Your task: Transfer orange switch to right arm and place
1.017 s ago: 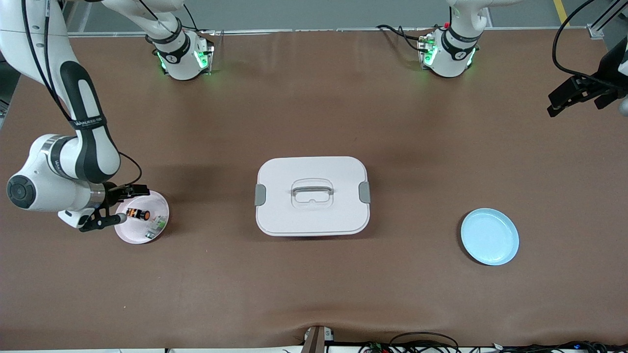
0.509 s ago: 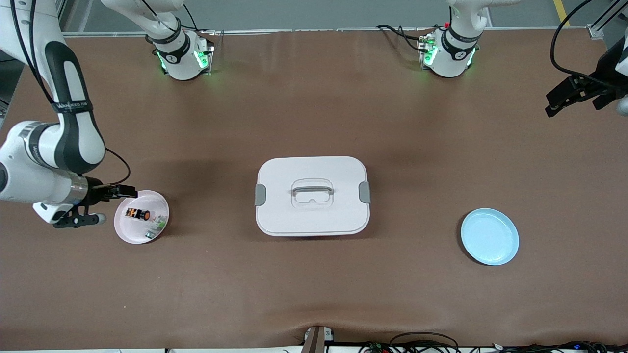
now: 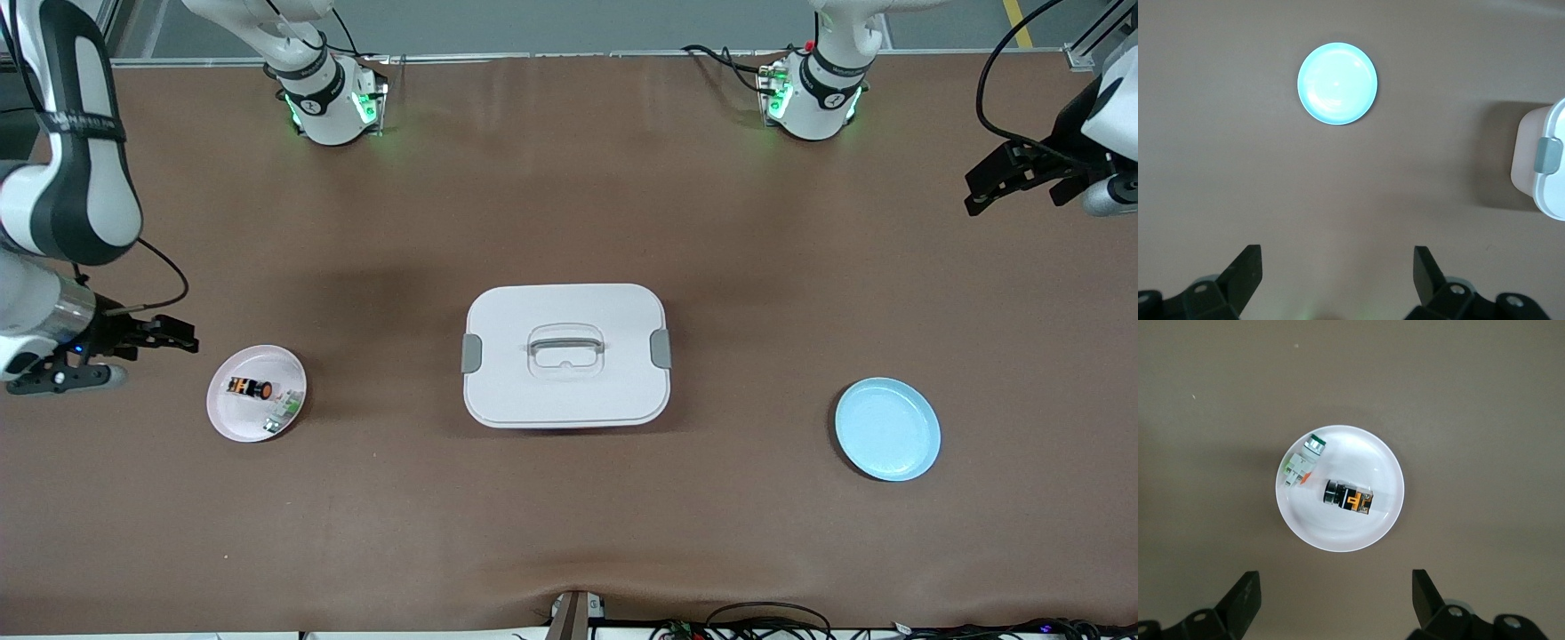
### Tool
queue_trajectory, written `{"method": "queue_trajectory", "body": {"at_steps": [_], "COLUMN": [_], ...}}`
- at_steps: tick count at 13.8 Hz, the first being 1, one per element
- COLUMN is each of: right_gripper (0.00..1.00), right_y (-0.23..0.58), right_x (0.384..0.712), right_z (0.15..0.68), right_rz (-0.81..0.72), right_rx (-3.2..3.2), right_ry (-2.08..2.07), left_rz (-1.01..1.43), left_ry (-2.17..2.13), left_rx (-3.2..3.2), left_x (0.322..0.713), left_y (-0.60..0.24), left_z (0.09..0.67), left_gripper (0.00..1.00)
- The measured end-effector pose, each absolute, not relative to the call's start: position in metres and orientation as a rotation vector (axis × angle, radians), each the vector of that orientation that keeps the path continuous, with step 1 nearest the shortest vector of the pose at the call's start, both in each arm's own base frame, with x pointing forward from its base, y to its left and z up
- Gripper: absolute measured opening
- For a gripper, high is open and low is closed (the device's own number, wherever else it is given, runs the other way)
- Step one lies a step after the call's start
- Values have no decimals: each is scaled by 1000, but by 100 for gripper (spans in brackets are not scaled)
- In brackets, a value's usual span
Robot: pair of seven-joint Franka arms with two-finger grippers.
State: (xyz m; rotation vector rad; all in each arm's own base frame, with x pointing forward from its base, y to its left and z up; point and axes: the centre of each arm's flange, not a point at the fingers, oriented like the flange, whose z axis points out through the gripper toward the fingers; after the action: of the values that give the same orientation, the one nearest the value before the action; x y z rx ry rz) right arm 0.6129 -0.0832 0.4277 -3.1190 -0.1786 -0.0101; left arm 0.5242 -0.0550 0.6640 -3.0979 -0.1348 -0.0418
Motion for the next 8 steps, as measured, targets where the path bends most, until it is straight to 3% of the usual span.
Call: {"method": "queue_trajectory", "body": {"at_steps": [8], "right_gripper": [100], "right_y": [-71], "right_x": [568], "right_z": [521], "right_rz": [-9], "right_rx": [-3108], "right_ry": [101], "left_rz": [-54], "left_ry": [-123], "left_rx": [-3099], "left_x": [523], "left_y": [-59], "left_z": [668], "left_gripper": [100]}}
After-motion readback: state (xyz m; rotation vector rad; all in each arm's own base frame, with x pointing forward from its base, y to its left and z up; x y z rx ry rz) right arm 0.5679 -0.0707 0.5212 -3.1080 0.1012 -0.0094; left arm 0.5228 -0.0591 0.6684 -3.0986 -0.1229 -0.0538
